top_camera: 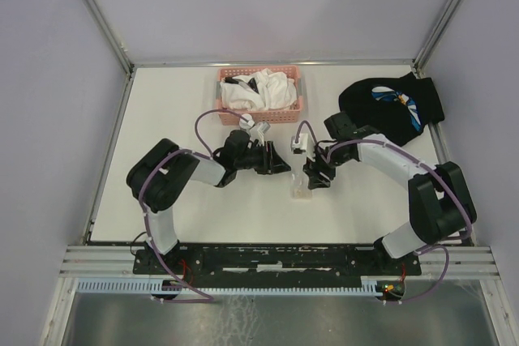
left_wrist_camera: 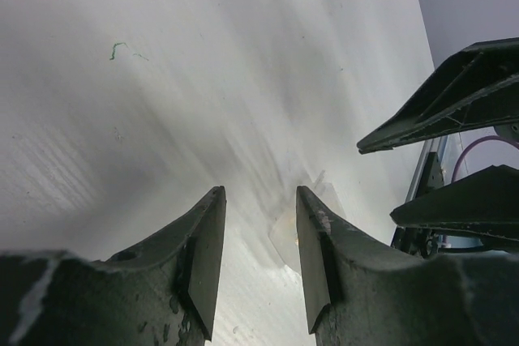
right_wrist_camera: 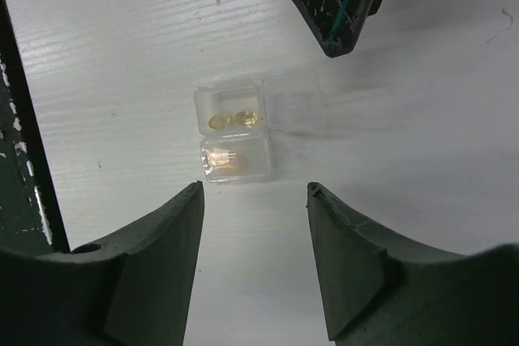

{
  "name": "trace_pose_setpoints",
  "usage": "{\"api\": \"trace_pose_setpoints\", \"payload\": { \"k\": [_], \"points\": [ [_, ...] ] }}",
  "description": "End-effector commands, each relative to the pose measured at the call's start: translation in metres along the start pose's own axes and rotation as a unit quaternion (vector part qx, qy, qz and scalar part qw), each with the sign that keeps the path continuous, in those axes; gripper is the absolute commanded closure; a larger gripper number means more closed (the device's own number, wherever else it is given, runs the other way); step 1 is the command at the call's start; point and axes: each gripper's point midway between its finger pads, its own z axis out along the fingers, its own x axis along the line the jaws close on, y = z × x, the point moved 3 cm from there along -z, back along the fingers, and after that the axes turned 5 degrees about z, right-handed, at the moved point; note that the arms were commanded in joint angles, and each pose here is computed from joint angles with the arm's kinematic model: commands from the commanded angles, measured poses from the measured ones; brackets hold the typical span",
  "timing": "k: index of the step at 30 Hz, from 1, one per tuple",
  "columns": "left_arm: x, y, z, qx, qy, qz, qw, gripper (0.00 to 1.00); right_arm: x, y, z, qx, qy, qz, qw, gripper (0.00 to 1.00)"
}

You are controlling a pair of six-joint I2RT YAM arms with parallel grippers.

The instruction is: Sort the pills into containers

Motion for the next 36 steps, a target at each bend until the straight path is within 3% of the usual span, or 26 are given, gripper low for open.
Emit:
{"api": "trace_pose_setpoints", "payload": {
  "k": [1,7,21,31,36],
  "points": [
    [-0.019,0.022,-0.007,-0.046,-0.021,0.014,0.999,0.52,-0.002,0.003,0.005,0.004,0.018,0.038,0.999,0.36],
    [-0.03,0.021,-0.012,-0.052,-0.057,0.024,0.997,0.47,0.005,0.009,0.007,-0.004,0.054,0.138,0.989,0.32],
    [-0.04,0.028,-0.012,-0.077,-0.087,0.026,0.993,0.48,-0.001,-0.015,0.02,0.05,0.017,0.268,0.962,0.36],
    [-0.032,0.022,-0.01,-0.069,-0.074,0.014,0.995,0.49,-0.006,-0.021,0.024,0.079,0.008,0.294,0.952,0.39],
    [-0.026,0.018,-0.01,-0.065,-0.058,0.006,0.996,0.53,-0.004,-0.02,0.028,0.085,0.025,0.295,0.951,0.48]
  ]
}}
